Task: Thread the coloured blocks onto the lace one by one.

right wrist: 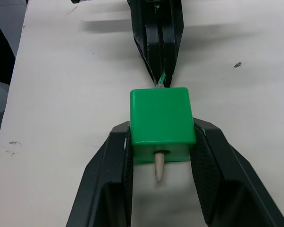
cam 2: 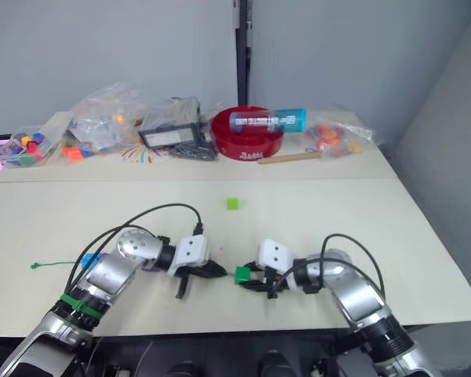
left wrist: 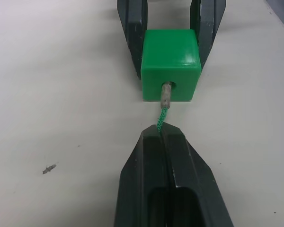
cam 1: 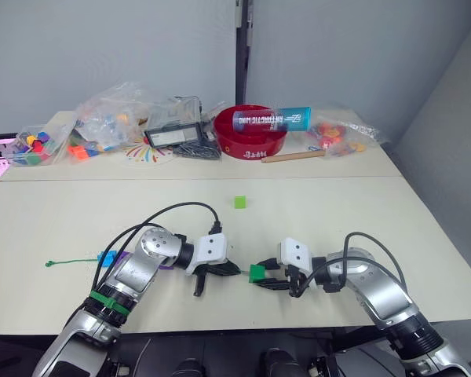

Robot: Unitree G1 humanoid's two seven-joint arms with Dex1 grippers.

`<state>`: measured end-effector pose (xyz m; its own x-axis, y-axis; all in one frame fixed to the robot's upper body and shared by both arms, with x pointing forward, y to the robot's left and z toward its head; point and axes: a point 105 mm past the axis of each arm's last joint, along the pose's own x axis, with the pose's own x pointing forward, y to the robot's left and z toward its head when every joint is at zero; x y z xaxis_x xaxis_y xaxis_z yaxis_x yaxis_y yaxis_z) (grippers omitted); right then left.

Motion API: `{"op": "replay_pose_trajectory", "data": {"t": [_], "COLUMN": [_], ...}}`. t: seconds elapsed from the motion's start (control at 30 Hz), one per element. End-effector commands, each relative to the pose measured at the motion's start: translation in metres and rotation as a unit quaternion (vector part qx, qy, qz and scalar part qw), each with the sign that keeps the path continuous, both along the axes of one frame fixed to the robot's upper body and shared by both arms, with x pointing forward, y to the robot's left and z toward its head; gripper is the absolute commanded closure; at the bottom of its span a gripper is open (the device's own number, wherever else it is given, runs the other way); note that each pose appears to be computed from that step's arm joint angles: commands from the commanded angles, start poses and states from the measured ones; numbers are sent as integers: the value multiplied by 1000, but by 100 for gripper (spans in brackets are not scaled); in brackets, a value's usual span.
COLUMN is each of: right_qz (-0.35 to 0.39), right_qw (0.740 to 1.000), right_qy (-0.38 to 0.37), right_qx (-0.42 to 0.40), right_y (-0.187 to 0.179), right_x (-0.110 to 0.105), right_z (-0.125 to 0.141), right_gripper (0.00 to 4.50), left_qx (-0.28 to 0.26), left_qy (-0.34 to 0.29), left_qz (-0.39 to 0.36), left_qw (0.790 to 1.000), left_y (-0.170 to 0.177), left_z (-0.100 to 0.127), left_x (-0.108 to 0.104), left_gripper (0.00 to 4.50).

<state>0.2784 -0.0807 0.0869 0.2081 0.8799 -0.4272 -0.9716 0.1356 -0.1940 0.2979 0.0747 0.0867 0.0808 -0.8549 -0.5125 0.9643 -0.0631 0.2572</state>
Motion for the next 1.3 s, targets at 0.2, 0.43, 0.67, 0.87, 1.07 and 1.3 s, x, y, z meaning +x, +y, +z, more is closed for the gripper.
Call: {"op": "replay_pose_trajectory", "data": {"t": [0.2, 0.43, 0.67, 0.87, 1.07, 1.3], "right_qz": [3, 5, 13, 16, 10, -24], "right_qw": [1000, 1000, 1000, 1000, 1000, 1000], "right_qy": [-18, -21, -24, -19, -9, -4], "right_qx": [8, 9, 12, 13, 11, 3], "right_y": [3, 9, 16, 18, 17, -11], "right_x": [2, 4, 5, 5, 5, 4], "right_z": [10, 10, 12, 12, 10, 18], "right_gripper": [335, 335, 335, 335, 285, 22], "left_qx": [-9, -13, -11, -26, -25, -31], "left_qy": [-14, -13, -20, -11, -16, -4], "left_qz": [-19, -33, -23, -7, -1, -21], "left_qw": [1000, 999, 999, 1000, 1000, 999], "left_y": [-10, -24, -29, -19, -13, -19], "left_z": [8, 6, 7, 17, 22, 24], "left_x": [-4, -6, -1, -1, -4, -15], "left_gripper": [450, 450, 450, 327, 132, 66]}}
